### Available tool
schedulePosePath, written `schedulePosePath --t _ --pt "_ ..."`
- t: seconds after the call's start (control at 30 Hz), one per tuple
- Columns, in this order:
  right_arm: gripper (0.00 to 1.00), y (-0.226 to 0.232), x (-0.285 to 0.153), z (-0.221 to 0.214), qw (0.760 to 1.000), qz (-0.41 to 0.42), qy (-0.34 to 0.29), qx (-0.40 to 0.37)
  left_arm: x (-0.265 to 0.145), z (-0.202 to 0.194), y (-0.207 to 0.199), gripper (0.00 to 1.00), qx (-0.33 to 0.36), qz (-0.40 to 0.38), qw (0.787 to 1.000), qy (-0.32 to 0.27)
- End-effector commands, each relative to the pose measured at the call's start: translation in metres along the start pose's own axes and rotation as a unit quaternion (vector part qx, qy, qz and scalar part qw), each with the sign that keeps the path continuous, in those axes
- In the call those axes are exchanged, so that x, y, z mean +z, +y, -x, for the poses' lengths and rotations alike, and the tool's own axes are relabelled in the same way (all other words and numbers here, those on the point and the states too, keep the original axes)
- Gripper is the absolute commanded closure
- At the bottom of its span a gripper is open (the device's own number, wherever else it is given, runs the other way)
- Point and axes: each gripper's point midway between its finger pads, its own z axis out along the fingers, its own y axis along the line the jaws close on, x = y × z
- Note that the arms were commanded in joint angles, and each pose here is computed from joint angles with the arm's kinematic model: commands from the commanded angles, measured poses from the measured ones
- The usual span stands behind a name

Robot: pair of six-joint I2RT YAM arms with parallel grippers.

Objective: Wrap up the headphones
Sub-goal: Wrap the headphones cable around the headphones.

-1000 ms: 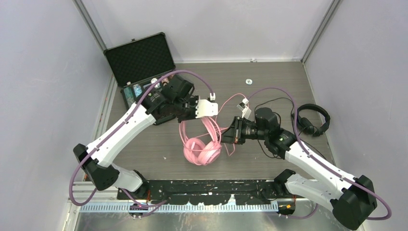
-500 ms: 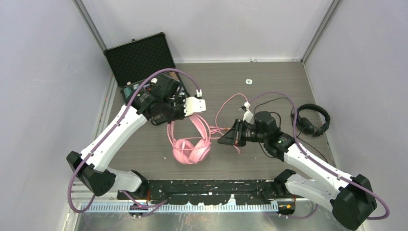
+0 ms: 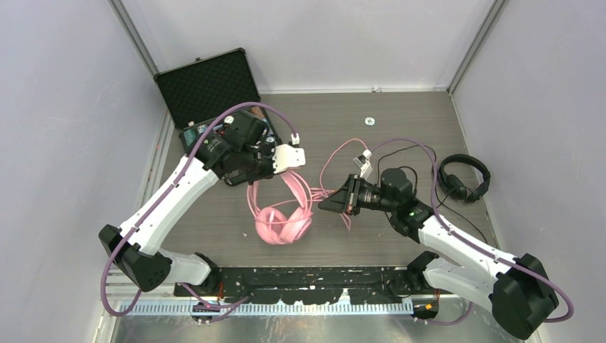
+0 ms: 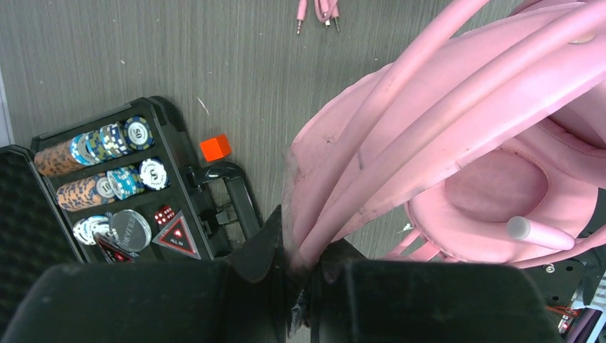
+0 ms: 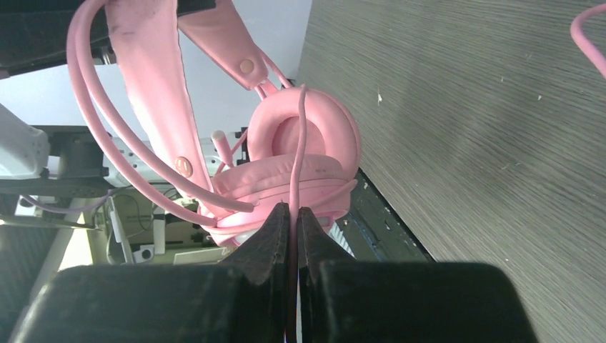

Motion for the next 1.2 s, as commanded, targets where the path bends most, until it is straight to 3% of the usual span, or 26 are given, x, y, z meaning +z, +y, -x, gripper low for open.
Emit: schedulePosePath --t 0.0,0.7,1.17 --pt "0.97 0.022 0.001 0.007 0.999 0.051 -0.008 -0.008 -0.010 0.009 -0.004 1.00 -0.014 0.003 0.999 -0.029" --pt "0.97 0.024 0.008 -0.018 0.999 0.044 0.019 -0.014 -0.007 0.007 -0.003 1.00 -0.028 -0.001 0.999 -0.024" --pt "0.98 0.034 0.019 -0.006 0.999 0.050 0.003 -0.019 -0.007 0.012 -0.009 1.00 -0.034 -0.013 0.999 -0.040"
